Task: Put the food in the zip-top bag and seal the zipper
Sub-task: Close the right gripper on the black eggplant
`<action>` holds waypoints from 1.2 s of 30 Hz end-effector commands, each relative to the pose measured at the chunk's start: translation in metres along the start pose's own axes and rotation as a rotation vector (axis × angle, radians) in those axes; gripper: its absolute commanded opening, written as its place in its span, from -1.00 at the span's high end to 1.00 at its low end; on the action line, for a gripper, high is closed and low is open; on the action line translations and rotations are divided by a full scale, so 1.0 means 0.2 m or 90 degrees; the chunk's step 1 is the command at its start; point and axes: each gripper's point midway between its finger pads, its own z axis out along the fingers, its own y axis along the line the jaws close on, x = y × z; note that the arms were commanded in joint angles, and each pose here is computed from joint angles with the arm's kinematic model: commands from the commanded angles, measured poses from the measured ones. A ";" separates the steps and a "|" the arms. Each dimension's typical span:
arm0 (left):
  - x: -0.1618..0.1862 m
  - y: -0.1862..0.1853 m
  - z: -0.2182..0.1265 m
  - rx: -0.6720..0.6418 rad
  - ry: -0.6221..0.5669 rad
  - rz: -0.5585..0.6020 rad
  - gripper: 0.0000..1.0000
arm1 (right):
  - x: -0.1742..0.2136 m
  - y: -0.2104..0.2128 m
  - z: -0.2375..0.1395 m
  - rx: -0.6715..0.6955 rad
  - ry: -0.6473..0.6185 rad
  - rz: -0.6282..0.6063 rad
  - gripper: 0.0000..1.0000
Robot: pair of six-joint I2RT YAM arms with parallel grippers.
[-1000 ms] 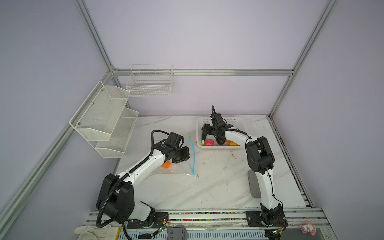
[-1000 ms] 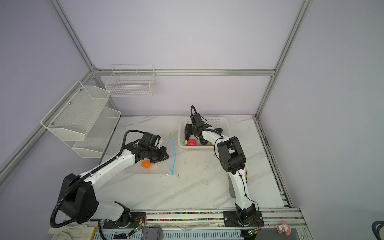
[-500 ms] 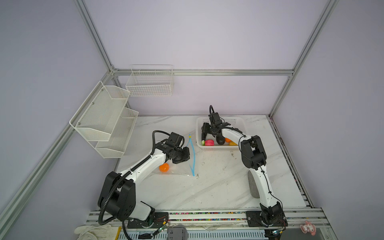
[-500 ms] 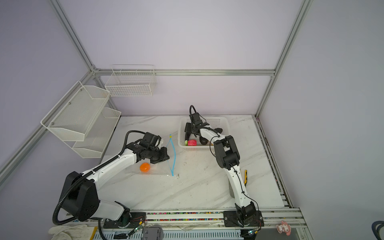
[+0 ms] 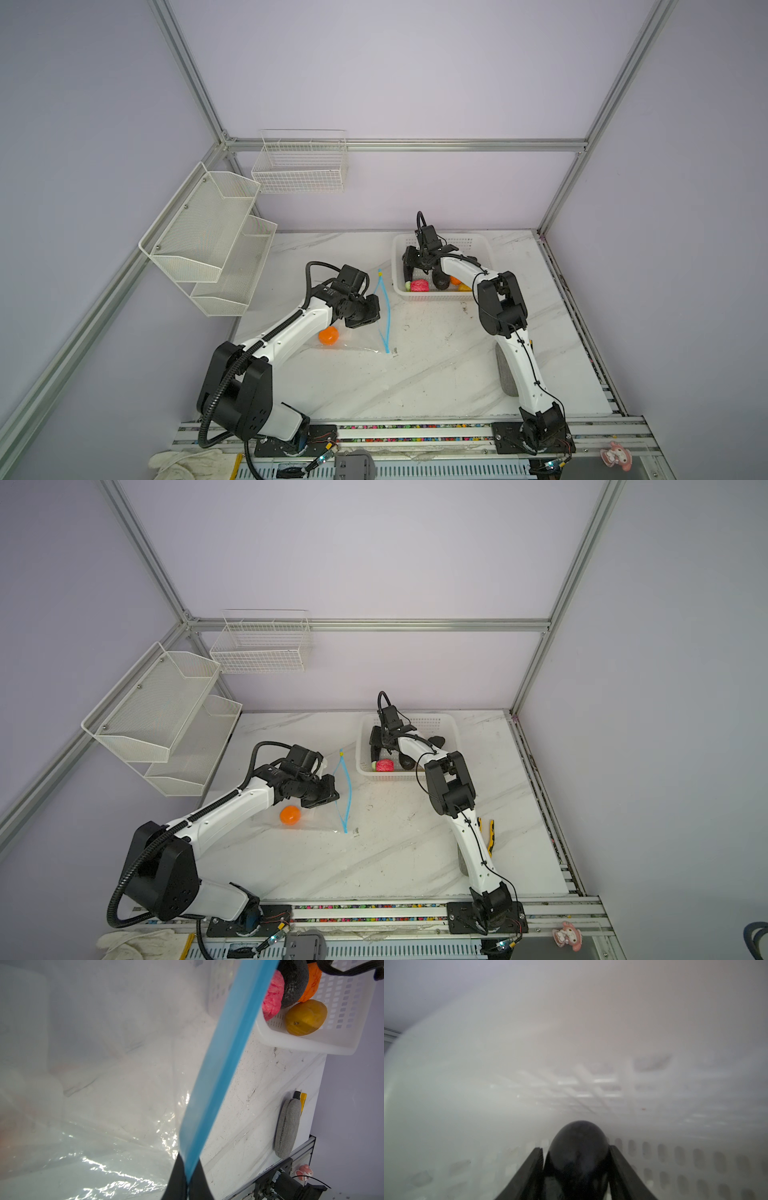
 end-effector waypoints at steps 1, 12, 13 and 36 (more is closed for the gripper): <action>-0.14 -0.15 -0.09 0.047 -0.045 0.029 1.00 | 0.01 -0.03 0.02 0.006 0.012 0.008 0.03; -0.15 -0.14 -0.09 0.041 -0.046 0.028 1.00 | -0.07 0.06 -0.08 -0.026 -0.013 -0.022 0.06; -0.15 -0.14 -0.08 0.040 -0.046 0.026 1.00 | -0.07 0.07 -0.09 -0.031 -0.016 -0.025 0.06; -0.24 -0.17 -0.11 0.052 -0.076 0.021 1.00 | -0.07 0.34 -0.76 -0.216 -0.150 -0.036 0.11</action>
